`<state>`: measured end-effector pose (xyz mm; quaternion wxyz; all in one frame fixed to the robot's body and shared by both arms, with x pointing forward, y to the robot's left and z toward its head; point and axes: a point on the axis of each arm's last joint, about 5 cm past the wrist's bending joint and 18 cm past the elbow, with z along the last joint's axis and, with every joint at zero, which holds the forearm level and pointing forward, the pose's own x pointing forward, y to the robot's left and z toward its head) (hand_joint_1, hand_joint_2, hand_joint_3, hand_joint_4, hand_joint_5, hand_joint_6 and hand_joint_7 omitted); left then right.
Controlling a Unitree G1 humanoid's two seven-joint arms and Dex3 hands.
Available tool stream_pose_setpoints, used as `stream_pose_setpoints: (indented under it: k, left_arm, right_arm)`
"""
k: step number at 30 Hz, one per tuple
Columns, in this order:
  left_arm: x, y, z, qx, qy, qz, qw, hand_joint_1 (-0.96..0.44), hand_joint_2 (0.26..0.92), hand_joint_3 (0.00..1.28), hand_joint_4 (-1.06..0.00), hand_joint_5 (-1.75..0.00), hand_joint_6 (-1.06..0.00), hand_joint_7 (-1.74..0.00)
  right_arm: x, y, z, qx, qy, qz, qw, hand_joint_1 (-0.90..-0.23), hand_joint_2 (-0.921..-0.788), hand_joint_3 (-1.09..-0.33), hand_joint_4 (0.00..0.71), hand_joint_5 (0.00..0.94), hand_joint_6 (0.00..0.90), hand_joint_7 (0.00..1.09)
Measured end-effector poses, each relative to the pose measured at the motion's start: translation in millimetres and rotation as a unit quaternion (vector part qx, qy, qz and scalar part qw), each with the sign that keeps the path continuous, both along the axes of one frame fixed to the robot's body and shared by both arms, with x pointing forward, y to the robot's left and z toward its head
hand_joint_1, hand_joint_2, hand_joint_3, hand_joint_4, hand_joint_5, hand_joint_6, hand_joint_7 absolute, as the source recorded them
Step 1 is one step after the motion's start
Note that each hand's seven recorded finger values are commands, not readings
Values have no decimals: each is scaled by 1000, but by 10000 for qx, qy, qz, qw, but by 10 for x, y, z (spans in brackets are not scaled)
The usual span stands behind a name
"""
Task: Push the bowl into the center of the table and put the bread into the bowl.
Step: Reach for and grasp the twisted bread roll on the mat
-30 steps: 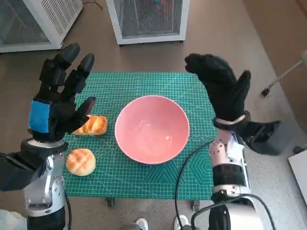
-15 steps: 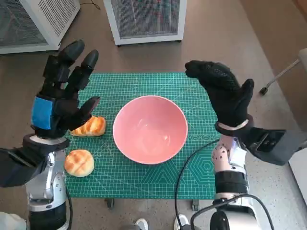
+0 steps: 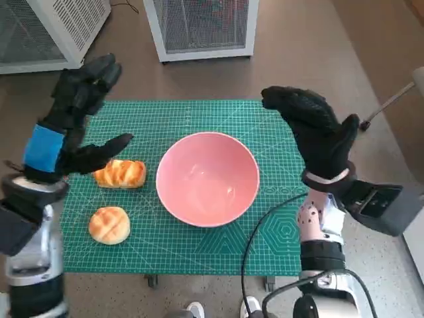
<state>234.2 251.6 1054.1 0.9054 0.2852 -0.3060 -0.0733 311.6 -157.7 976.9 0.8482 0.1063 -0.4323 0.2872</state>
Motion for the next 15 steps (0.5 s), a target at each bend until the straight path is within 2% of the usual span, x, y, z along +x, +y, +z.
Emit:
stream_pose_setpoints:
  k: [8,12,15]
  left_arm:
    - [14,166,97,1197,526,365,9907,-394,892,9,-187,0,-30,-402]
    - [24,190,137,1878,926,697,9753,-341,857,2,-152,0,-92,-265]
    - [47,194,146,2358,1399,1053,9559,-284,830,1,-134,0,-155,-156]
  right_arm:
    - [-7,-9,16,4,-48,37,10000,-586,-921,-579,230,0,364,0]
    - [-7,-9,19,27,-57,56,10000,-585,-921,-579,226,0,361,0]
    - [-6,-14,18,27,-57,64,10000,-586,-921,-579,224,0,360,0]
